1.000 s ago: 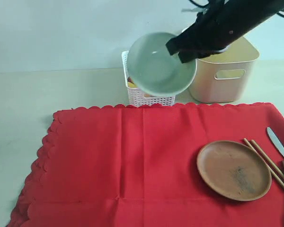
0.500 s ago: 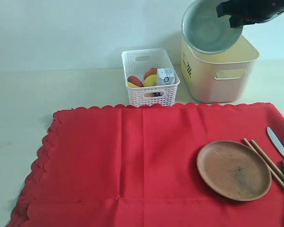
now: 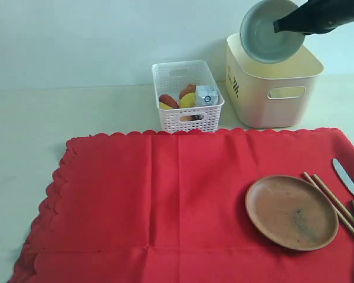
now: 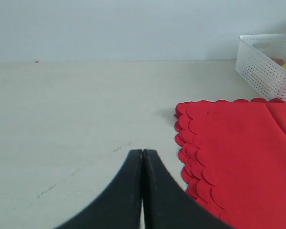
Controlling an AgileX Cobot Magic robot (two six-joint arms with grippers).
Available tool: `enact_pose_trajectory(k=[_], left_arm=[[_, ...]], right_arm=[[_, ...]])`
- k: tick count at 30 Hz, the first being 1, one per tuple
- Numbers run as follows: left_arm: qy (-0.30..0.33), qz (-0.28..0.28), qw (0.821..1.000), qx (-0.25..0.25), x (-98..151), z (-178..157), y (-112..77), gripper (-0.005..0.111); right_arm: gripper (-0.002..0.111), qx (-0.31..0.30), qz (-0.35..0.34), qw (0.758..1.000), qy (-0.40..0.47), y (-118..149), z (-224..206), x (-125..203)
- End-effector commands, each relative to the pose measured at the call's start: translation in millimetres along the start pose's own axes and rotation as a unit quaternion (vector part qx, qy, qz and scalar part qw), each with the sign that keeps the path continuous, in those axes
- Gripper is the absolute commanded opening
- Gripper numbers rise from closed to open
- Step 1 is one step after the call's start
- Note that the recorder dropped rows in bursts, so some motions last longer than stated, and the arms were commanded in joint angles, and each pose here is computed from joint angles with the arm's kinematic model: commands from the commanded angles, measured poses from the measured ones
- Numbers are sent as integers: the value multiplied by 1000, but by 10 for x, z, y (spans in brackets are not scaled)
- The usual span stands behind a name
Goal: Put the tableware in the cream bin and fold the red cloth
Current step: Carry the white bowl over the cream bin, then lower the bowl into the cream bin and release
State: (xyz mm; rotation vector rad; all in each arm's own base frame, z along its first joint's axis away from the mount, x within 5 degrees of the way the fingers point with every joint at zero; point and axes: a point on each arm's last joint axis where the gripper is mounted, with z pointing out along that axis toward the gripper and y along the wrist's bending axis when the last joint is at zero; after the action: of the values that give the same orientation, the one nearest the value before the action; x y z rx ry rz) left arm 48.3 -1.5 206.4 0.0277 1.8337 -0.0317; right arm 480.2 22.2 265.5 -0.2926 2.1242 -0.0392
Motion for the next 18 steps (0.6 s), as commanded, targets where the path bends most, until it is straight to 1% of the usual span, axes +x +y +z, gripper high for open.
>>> enact_pose_trajectory(k=[1,4,7,16,18], left_arm=[[-7,-2,1000,0,-4,-2,-1,0],[-7,-2,1000,0,-4,-2,-1,0],[-7,-2,1000,0,-4,-2,-1,0],[-7,-2,1000,0,-4,-2,-1,0],[-7,-2,1000,0,-4,-2,-1,0]], right_arm=[[0,15,-33,999,-12,-48,143,-25],[0,25,-66,997,-9,-68,305,14],[0,28,-85,996,-1,-78,454,57],[0,21,-91,995,28,-59,742,247],[2,20,-94,995,36,-54,773,289]])
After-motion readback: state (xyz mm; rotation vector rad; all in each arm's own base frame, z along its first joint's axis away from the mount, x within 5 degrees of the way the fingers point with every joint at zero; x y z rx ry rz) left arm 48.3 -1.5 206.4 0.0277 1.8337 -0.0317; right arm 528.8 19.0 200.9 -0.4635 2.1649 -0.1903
